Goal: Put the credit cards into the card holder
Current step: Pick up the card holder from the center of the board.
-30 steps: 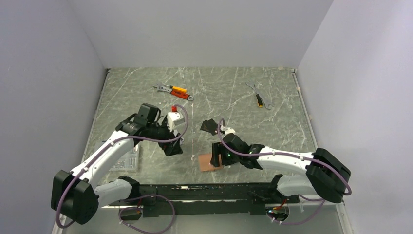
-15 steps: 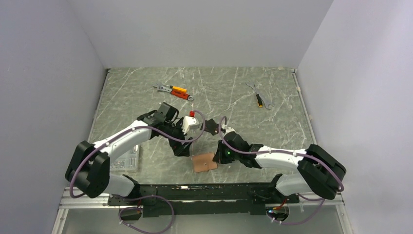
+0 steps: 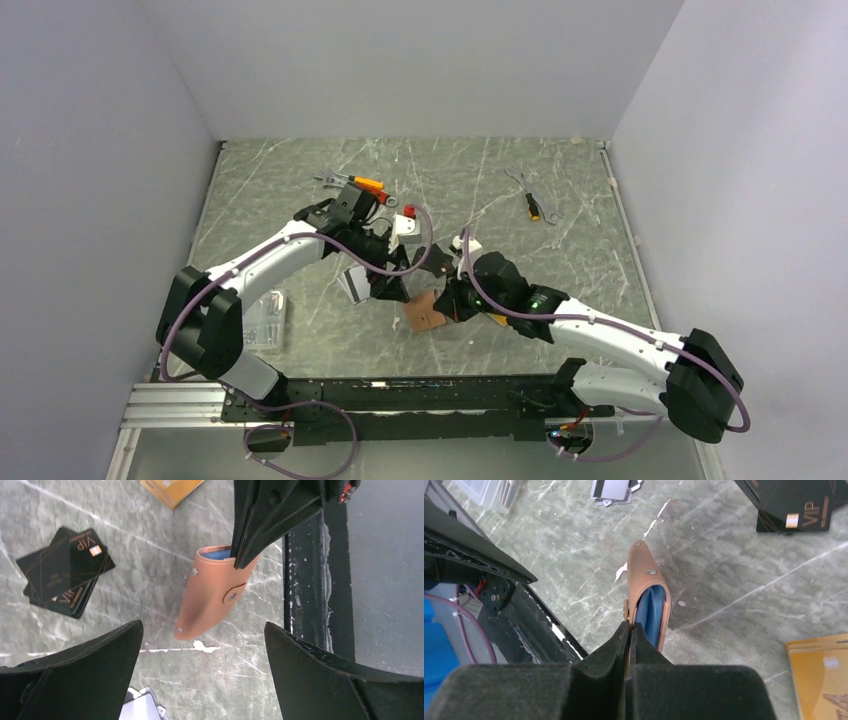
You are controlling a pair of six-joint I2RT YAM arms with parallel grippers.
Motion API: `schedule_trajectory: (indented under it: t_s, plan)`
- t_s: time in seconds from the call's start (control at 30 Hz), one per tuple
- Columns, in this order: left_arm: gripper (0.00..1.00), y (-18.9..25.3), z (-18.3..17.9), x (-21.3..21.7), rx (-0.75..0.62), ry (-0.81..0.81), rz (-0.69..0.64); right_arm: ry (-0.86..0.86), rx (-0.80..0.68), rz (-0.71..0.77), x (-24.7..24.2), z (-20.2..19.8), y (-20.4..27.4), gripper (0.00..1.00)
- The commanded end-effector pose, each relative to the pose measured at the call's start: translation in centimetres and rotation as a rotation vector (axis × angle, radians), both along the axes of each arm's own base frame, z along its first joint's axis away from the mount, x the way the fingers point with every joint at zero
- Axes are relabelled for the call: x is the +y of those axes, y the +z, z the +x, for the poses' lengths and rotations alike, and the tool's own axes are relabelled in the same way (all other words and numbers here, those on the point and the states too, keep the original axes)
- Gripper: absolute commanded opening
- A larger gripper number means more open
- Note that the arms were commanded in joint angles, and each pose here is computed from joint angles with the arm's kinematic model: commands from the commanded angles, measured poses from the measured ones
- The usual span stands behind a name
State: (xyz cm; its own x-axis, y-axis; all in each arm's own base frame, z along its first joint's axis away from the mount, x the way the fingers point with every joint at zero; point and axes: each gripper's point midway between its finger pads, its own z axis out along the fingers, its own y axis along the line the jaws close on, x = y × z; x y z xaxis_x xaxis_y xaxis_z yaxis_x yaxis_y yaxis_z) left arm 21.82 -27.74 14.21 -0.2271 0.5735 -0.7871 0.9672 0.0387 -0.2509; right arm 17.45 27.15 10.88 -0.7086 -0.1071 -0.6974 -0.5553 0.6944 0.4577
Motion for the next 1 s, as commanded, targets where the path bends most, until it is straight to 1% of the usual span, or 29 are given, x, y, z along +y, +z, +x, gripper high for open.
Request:
schedule_trajectory:
  t_s: [0.0,0.13,0.27,0.4,0.6,0.67,0.7,0.77,0.83,0.9,0.97]
  plan:
    - [0.98,2.8,-0.2,-0.4,0.017,-0.108,-0.148,0.136,-0.102,-0.032,0.6,-0.2,3.0,0.0]
    - [0.99,3.5,-0.2,0.1,0.024,-0.137,-0.191,0.195,-0.14,-0.048,1.0,-0.2,5.0,0.0]
    - [0.98,3.3,-0.5,0.1,0.019,-0.153,-0.201,0.252,-0.165,-0.017,1.9,-0.7,7.2,0.0]
    - [0.98,3.0,-0.6,-0.2,0.042,-0.141,-0.217,0.302,-0.182,0.003,2.7,-1.1,9.0,0.0]
    - [0.98,3.6,-3.2,-0.3,0.071,-0.222,-0.248,0.329,-0.231,-0.003,3.1,-0.8,11.1,0.0]
    - [0.9,3.6,-4.1,-0.3,0.086,-0.249,-0.247,0.342,-0.244,-0.005,3.3,-0.7,11.7,0.0]
    - [0.84,3.7,-4.4,-0.3,0.092,-0.26,-0.247,0.35,-0.247,-0.01,3.5,-0.6,11.8,0.0]
    - [0.65,3.7,-4.9,-0.2,0.112,-0.274,-0.246,0.357,-0.258,-0.029,3.5,-0.3,11.9,0.0]
    - [0.4,3.8,-5.3,-0.1,0.122,-0.282,-0.248,0.356,-0.264,-0.042,3.6,-0.1,12.1,0.0]
    - [0.2,4.0,-5.5,0.0,0.12,-0.281,-0.251,0.349,-0.276,-0.047,3.6,0.2,12.3,0.0]
    - [0.07,4.4,-5.5,0.0,0.092,-0.274,-0.267,0.318,-0.292,-0.056,3.4,0.8,12.6,0.0]
